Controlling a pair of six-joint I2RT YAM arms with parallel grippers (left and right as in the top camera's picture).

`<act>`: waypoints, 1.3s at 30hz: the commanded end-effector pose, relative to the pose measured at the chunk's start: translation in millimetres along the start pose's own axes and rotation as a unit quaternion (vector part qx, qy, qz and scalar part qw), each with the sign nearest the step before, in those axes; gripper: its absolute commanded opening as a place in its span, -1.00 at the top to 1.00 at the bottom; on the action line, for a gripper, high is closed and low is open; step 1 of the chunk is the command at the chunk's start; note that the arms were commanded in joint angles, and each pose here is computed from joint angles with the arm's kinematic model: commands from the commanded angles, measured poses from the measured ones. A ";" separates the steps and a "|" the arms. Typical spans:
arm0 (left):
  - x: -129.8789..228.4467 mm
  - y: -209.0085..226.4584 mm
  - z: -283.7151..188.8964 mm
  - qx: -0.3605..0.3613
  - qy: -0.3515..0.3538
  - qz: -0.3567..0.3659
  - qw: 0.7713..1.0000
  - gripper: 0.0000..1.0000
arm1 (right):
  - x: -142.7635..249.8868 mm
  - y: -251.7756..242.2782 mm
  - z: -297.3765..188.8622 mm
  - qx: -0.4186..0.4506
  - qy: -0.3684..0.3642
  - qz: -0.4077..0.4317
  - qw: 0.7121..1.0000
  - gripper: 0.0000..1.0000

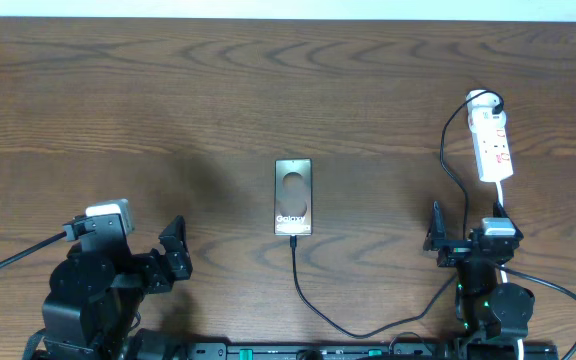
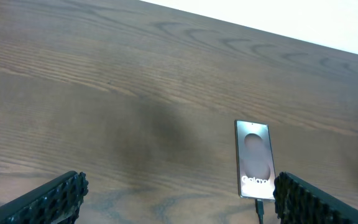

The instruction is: Plug charger to phone and switch on socket

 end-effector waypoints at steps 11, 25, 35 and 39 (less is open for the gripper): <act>-0.6 0.0 -1.4 0.000 -0.002 -0.002 1.000 -0.96 | 0.9 -0.5 -0.2 0.004 0.002 -0.049 0.999 -0.98; -0.6 0.0 -1.4 0.000 -0.002 -0.002 1.000 -0.96 | 0.7 -0.5 -0.3 0.004 0.002 -0.049 0.999 -0.98; 1.3 7.7 -2.0 -0.017 -0.012 -0.015 1.000 -0.96 | 0.7 -0.6 -0.3 0.004 0.002 -0.049 0.999 -0.99; 4.3 21.6 -4.9 -0.052 -0.040 -0.026 0.997 -0.96 | 0.7 -0.5 -0.3 0.004 0.002 -0.049 0.999 -0.98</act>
Point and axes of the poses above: each gripper's point midway between its finger pads, its own z axis out along the fingers, its own y axis along the line the jaws close on, x = y × z, the point moved 7 cm from there along -z, back along the fingers, and after that the axes turned 11 degrees about -z, right-handed, at the moved point
